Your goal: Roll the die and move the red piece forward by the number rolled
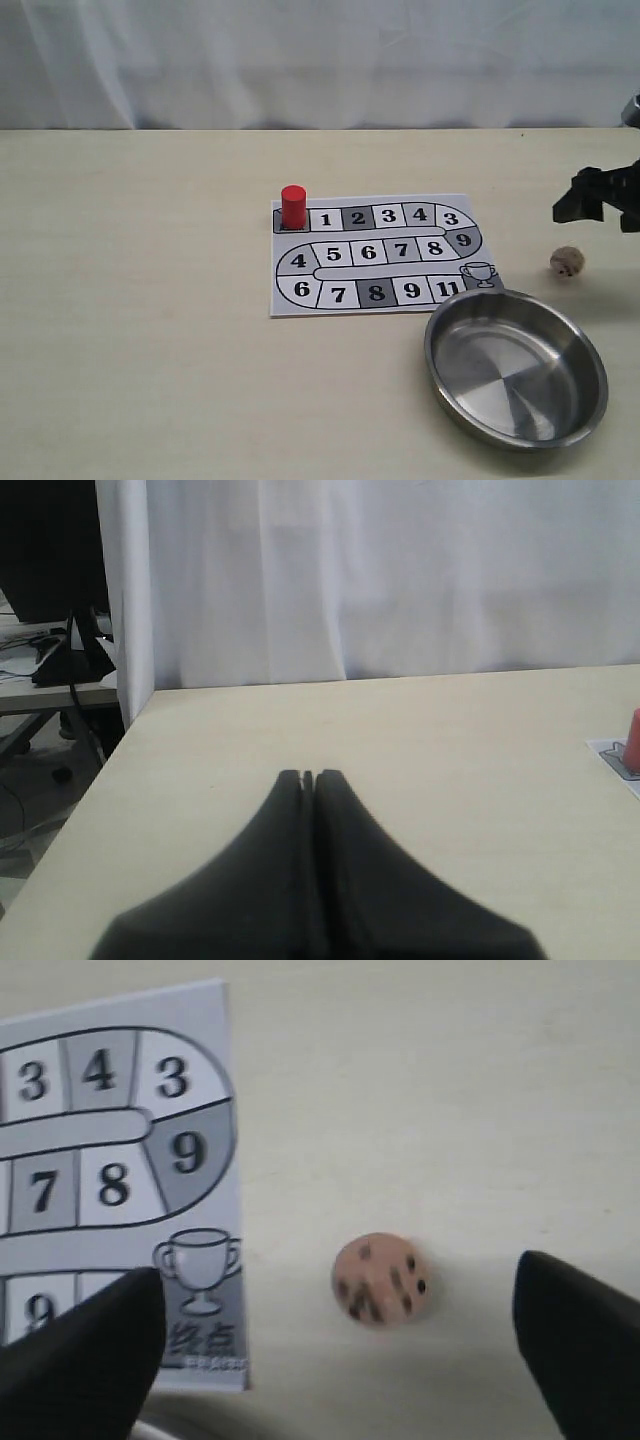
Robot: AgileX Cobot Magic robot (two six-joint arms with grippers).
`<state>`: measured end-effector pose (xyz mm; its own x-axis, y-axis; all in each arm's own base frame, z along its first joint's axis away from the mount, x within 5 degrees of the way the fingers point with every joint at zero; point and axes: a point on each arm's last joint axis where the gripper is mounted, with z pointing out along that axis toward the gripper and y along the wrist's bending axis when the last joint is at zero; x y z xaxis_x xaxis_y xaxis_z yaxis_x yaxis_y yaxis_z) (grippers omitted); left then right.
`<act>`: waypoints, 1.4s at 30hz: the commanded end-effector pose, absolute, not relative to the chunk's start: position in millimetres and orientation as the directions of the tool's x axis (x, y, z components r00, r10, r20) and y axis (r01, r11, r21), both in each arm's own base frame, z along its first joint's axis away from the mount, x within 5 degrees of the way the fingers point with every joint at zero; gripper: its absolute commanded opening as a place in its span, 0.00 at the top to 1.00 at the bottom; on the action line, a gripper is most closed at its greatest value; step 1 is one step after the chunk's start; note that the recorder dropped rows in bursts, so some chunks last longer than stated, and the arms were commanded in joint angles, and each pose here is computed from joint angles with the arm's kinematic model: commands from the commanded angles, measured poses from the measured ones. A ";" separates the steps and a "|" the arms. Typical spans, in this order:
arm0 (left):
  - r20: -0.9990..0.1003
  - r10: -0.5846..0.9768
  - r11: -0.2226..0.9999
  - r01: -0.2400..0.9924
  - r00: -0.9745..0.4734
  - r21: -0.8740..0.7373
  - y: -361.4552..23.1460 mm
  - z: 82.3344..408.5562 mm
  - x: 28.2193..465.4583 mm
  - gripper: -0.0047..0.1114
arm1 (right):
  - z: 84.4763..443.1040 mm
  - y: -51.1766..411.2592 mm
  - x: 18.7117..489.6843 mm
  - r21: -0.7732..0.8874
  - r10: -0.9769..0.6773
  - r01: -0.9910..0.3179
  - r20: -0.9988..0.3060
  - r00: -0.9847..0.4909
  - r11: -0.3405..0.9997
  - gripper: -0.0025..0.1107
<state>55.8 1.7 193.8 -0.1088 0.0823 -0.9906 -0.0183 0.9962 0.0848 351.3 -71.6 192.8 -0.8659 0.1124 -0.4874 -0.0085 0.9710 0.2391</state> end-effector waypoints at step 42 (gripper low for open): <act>-0.992 0.074 0.997 -0.017 -0.104 0.076 1.5 196.0 56.0 0.96 | 199.7 21.1 366.5 0.221 -0.100 -0.274 -0.579 -0.809 0.936 0.17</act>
